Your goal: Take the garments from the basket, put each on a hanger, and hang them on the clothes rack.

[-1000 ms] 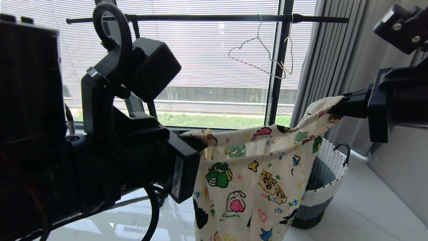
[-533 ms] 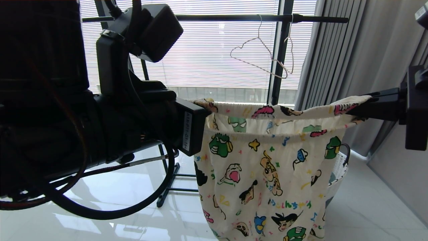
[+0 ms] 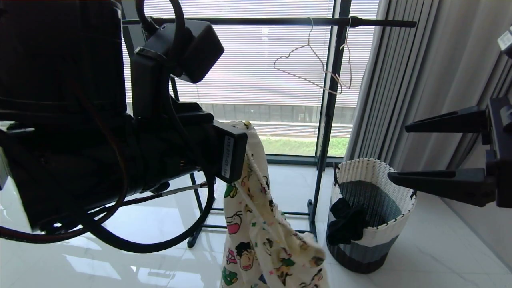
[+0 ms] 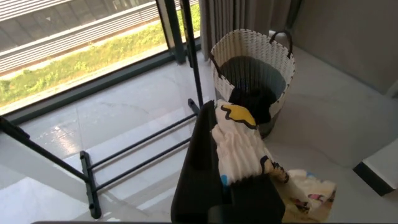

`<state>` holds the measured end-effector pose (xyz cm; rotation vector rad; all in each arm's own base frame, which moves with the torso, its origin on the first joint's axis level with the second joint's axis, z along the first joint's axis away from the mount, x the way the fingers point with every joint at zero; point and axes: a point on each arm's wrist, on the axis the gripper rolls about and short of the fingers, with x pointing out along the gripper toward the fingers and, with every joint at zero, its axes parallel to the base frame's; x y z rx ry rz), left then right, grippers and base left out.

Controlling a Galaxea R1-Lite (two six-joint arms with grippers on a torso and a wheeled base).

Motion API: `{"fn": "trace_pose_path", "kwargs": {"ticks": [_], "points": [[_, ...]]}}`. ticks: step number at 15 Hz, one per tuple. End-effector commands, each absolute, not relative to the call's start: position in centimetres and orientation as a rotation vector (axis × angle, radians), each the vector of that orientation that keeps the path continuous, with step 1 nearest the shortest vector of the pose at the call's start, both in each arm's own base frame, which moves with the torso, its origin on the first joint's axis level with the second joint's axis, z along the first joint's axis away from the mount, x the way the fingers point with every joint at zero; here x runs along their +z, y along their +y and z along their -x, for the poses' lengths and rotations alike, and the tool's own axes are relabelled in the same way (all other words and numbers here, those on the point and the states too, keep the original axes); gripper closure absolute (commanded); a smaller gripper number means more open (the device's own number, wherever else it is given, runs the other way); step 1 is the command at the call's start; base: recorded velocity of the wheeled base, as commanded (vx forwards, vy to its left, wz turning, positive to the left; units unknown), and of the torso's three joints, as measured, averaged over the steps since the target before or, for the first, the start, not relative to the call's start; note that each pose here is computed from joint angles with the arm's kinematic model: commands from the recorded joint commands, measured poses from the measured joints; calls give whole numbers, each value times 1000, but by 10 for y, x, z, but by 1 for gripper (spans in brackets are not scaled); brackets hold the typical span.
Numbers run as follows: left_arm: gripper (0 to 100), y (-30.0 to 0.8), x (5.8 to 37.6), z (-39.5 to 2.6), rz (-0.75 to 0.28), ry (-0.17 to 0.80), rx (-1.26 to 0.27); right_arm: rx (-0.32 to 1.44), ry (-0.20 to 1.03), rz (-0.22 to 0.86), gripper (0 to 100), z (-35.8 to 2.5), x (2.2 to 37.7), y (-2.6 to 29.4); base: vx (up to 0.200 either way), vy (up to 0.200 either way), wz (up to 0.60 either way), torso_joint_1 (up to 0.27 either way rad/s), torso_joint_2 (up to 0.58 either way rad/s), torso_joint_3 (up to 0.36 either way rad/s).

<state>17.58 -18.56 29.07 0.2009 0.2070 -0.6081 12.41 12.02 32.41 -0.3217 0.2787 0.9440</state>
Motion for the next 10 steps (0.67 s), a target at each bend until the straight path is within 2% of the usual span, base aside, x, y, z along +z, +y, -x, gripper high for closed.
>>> {"fn": "trace_pose_path", "kwargs": {"ticks": [1,3,5,8,10], "points": [[100,-186,285,-183,-218,227,-556,950,284,326,0,-113,317,112,0,0,0,0,0,0],[100,-172,274,-189,-261,258,-494,864,303,315,0,-118,314,100,0,0,0,0,0,0],[100,-135,266,-187,-319,301,-394,656,350,302,0,-134,308,79,0,0,0,0,0,0],[100,-68,249,-180,-305,415,-150,393,435,283,0,-150,291,48,0,0,0,0,0,0],[100,-37,237,-171,-287,455,-16,272,466,304,0,-155,284,34,0,0,0,0,0,0]]}}
